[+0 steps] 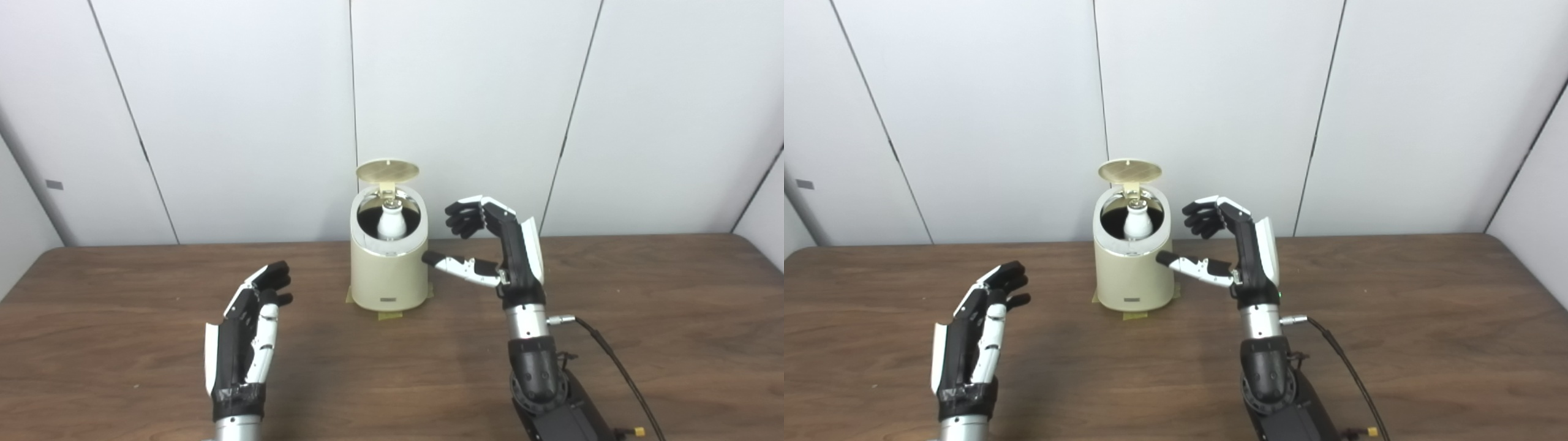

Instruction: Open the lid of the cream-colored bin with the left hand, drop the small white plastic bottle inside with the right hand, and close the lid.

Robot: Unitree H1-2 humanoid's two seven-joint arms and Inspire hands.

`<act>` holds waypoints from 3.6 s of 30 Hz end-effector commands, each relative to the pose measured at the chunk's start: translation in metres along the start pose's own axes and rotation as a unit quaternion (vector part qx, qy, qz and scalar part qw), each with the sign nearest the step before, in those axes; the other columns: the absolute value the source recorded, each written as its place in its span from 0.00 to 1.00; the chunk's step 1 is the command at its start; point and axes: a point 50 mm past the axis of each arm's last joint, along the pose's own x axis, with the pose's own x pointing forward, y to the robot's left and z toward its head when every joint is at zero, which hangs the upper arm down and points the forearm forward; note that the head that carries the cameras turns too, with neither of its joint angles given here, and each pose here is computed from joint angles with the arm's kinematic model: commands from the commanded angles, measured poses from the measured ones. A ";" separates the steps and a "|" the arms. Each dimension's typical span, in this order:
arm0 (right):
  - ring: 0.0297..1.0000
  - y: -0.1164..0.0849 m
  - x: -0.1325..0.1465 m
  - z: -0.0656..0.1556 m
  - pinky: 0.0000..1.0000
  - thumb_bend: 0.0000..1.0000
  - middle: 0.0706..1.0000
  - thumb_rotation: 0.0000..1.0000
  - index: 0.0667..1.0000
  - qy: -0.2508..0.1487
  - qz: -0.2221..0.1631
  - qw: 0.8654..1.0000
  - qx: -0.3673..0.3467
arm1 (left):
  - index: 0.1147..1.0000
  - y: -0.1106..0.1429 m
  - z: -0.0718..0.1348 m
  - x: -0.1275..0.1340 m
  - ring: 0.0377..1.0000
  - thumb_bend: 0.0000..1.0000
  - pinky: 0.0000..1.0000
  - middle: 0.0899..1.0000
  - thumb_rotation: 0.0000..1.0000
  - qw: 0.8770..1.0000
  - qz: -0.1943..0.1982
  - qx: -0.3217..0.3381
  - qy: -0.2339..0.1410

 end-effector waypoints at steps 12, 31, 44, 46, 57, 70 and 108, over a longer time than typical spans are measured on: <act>0.65 -0.063 -0.028 0.030 0.60 0.59 0.67 0.51 0.68 -0.057 -0.014 0.996 0.074 | 0.74 0.000 0.019 0.015 0.77 0.28 0.71 0.77 0.63 0.998 0.000 -0.028 -0.053; 0.74 -0.066 -0.049 0.051 0.69 0.31 0.75 0.74 0.73 -0.059 -0.011 0.986 0.157 | 0.79 0.013 0.091 0.026 0.84 0.51 0.84 0.82 0.88 0.985 -0.068 0.055 -0.148; 0.75 -0.064 -0.047 0.051 0.70 0.33 0.75 0.73 0.74 -0.056 -0.017 0.987 0.151 | 0.87 -0.027 0.189 0.112 0.93 0.74 0.89 0.90 0.99 0.911 -0.144 0.318 -0.219; 0.75 -0.063 -0.046 0.051 0.70 0.33 0.76 0.74 0.74 -0.057 -0.017 0.987 0.152 | 0.88 -0.041 0.199 0.122 0.94 0.77 0.87 0.91 0.99 0.897 -0.155 0.350 -0.219; 0.76 -0.062 -0.048 0.053 0.69 0.31 0.76 0.74 0.74 -0.060 -0.026 0.986 0.151 | 0.82 -0.113 0.200 0.173 0.92 0.67 0.97 0.84 0.89 0.854 -0.166 0.455 -0.189; 0.74 -0.058 -0.046 0.052 0.67 0.31 0.75 0.73 0.73 -0.060 -0.027 0.985 0.162 | 0.84 -0.126 0.166 0.206 0.95 0.72 1.00 0.86 0.93 0.810 -0.186 0.548 -0.097; 0.74 -0.055 -0.044 0.059 0.68 0.32 0.75 0.73 0.73 -0.070 -0.032 0.982 0.173 | 0.80 -0.121 0.145 0.188 0.94 0.76 1.00 0.84 0.90 0.802 -0.216 0.554 -0.061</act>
